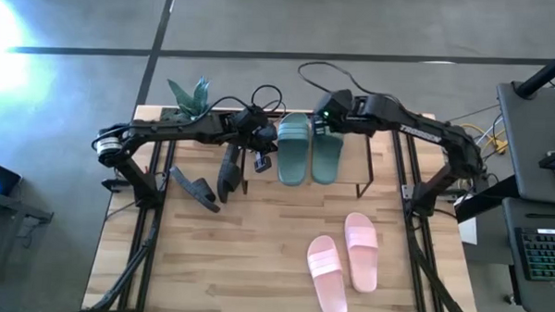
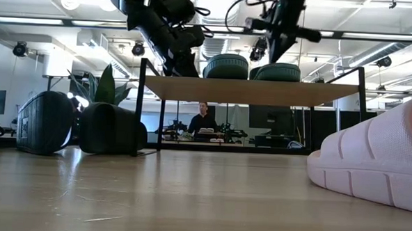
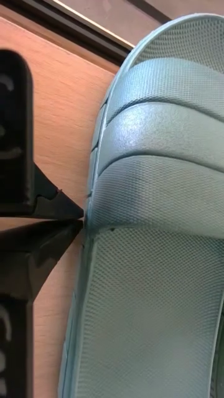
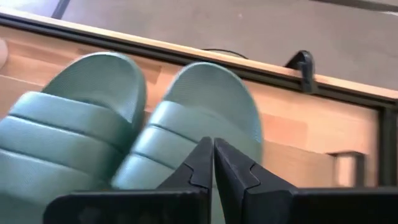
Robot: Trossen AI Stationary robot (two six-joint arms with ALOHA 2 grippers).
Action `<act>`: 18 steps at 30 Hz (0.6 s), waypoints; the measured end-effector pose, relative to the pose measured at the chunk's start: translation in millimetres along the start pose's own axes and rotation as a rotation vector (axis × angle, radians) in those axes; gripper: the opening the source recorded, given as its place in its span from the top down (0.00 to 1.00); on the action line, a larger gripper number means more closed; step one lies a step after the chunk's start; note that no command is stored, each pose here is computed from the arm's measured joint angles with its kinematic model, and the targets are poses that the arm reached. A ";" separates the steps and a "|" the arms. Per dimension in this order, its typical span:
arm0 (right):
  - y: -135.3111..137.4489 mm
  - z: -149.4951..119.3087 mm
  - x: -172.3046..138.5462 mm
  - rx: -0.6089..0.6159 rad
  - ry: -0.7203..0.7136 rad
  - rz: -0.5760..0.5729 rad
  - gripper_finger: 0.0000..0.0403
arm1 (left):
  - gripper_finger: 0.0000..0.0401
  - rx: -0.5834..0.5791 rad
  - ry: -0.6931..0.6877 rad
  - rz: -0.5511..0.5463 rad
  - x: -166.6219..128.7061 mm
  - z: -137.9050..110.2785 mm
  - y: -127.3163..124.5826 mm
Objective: Pick and place slides into the shelf
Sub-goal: Adjust the green slippers on the shelf
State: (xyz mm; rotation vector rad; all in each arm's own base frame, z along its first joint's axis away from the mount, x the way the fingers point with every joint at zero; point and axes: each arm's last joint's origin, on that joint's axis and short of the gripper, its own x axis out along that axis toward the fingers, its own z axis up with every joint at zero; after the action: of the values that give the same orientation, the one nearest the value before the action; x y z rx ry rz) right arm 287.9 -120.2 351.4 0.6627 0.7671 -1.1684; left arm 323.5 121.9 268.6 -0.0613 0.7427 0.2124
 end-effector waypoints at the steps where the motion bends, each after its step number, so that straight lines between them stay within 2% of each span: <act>1: -0.5 2.7 3.7 0.003 0.006 0.004 0.98 | 1.00 0.000 0.000 0.000 -0.1 0.0 0.0; 9: 1.8 18.0 34.9 -0.031 0.026 0.015 0.98 | 1.00 -0.001 -0.001 0.000 -0.3 0.1 0.1; 18: 9.5 20.4 68.0 -0.091 0.079 0.012 0.98 | 1.00 -0.002 -0.002 0.001 -0.4 0.2 0.3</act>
State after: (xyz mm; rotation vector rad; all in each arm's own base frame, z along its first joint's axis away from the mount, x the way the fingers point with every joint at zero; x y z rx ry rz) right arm 314.6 -171.1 308.7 0.6401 0.8772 -1.0950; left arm 323.2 122.1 269.0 -0.0627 0.7410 0.2137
